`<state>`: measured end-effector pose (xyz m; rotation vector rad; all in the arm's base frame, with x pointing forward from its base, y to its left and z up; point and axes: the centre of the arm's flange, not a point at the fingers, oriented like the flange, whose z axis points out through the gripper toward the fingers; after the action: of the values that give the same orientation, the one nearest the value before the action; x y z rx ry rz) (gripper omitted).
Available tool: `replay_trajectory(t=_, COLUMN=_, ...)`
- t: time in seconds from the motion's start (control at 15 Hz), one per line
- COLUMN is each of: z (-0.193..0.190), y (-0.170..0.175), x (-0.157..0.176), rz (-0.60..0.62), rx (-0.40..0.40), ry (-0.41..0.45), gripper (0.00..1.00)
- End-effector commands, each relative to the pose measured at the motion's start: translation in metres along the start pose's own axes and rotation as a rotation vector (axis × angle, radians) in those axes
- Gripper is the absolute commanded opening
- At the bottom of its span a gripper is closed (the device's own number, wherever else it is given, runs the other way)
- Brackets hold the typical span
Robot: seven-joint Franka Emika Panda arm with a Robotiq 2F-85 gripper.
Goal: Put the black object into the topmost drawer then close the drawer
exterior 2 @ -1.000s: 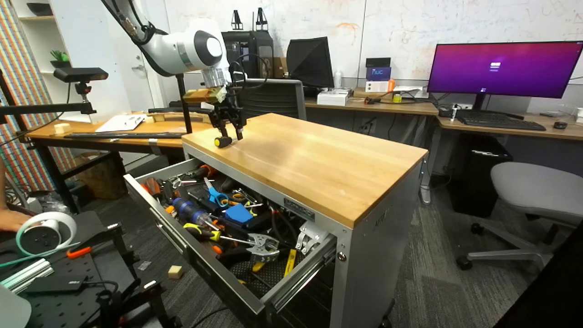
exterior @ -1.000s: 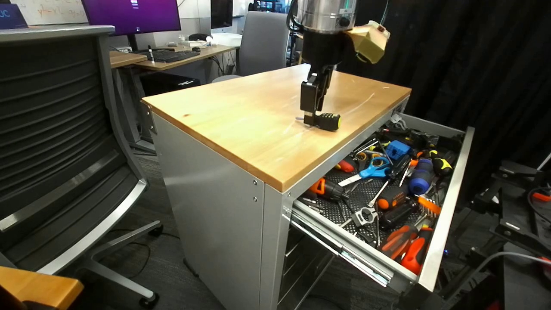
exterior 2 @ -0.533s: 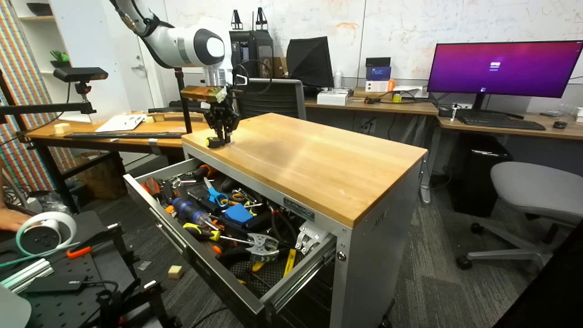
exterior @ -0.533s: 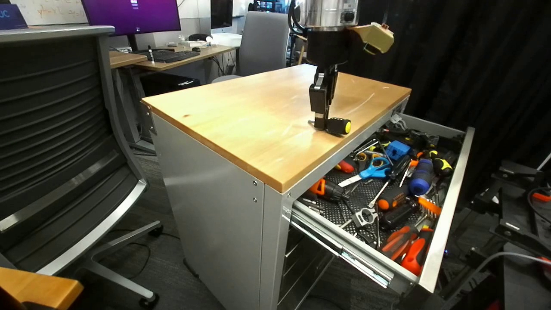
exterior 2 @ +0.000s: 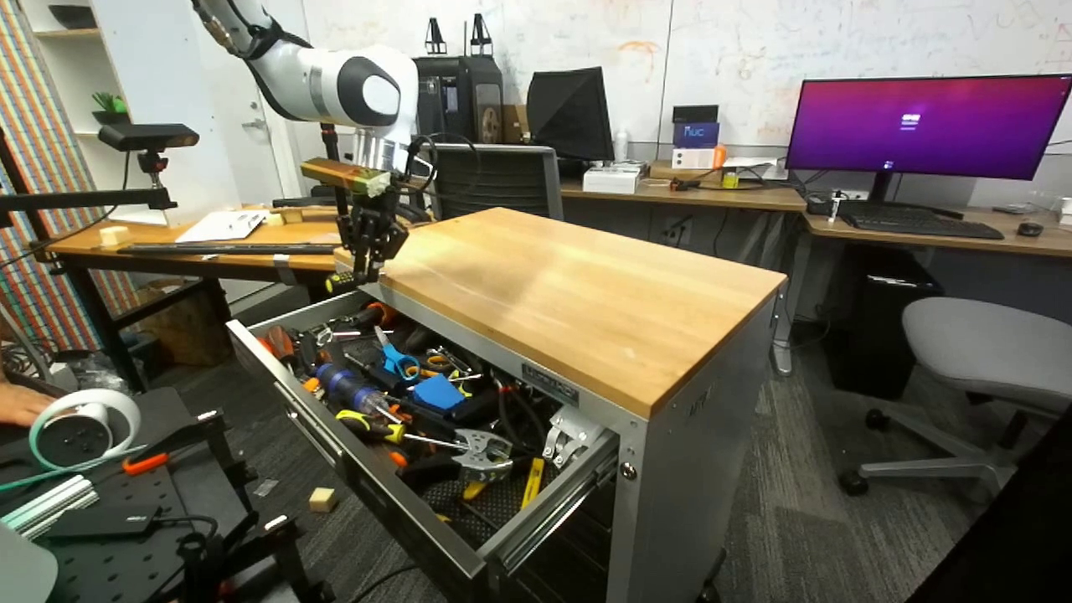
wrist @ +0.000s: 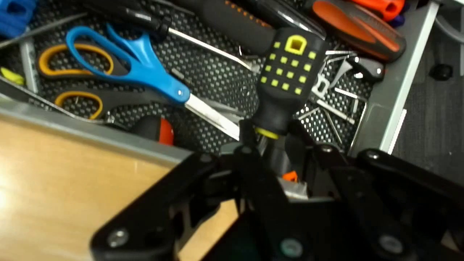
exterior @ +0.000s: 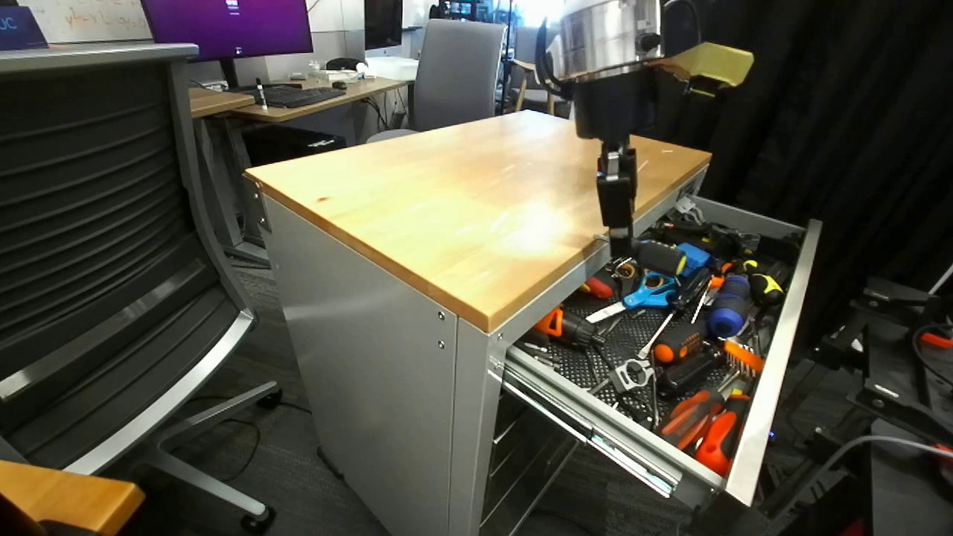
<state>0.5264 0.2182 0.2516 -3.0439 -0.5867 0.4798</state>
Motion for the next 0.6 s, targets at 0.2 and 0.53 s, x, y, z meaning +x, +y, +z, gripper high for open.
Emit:
replay_trajectory(t=0.2, z=0.039, y=-0.017, x=-0.054, rz=0.002, rx=-0.101, ry=-0.039, gripper=0.66)
replay_trajectory(t=0.53, z=0.060, y=-0.021, x=-0.097, rz=0.006, rx=-0.019, ry=-0.138, gripper=1.00)
